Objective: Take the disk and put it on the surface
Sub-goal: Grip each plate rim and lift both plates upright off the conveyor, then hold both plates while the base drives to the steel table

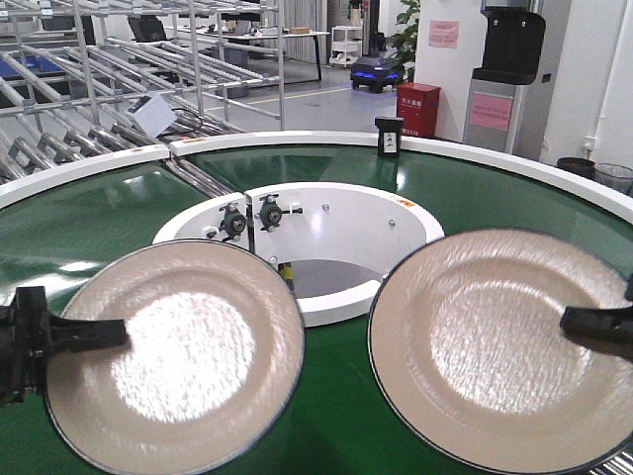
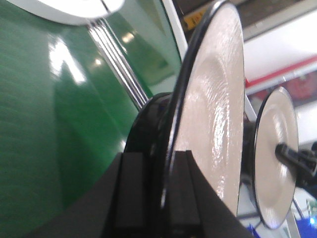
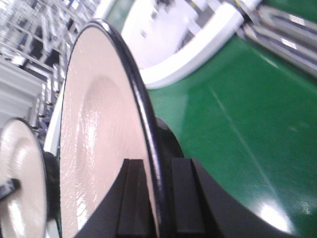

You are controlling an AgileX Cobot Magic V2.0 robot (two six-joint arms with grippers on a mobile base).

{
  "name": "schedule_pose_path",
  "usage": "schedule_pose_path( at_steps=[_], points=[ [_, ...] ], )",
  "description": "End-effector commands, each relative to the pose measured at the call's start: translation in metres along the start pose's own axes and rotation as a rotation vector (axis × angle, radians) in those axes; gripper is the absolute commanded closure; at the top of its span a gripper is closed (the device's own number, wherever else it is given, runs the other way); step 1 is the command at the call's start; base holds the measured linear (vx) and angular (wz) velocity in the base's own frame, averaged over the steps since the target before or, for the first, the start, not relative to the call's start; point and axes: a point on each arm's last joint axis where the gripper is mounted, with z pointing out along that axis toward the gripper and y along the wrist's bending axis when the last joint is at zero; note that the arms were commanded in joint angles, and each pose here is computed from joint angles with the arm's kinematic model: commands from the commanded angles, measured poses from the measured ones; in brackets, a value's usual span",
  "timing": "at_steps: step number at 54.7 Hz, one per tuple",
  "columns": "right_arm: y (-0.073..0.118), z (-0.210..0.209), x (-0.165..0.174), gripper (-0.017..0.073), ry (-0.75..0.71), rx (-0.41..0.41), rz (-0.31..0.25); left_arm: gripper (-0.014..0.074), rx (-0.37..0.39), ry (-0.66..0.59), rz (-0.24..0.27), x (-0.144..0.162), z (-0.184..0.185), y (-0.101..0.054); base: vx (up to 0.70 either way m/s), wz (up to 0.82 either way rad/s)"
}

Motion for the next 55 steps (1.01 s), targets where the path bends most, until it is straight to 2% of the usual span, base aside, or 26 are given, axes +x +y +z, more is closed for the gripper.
schedule_pose_path(
  at_steps=[1, 7, 17, 55],
  points=[
    [0.031, -0.019, -0.007, 0.0568, -0.088, -0.103, -0.003, 0.0594, 0.15, -0.076, 0.025, -0.004, -0.009, -0.043, 0.0, 0.0],
    [0.035, -0.023, -0.006, 0.0568, -0.097, -0.11, -0.003, 0.0594, 0.168, -0.092, 0.017, -0.004, -0.013, -0.053, 0.0, 0.0],
    [0.038, -0.023, -0.007, 0.0568, -0.111, -0.13, 0.012, 0.0594, 0.177, -0.095, 0.032, -0.002, -0.016, -0.059, 0.0, 0.0],
    [0.038, -0.023, -0.007, 0.0568, -0.111, -0.13, 0.012, 0.0594, 0.177, -0.089, 0.035, -0.002, -0.016, -0.06, 0.0, 0.0]
  ],
)
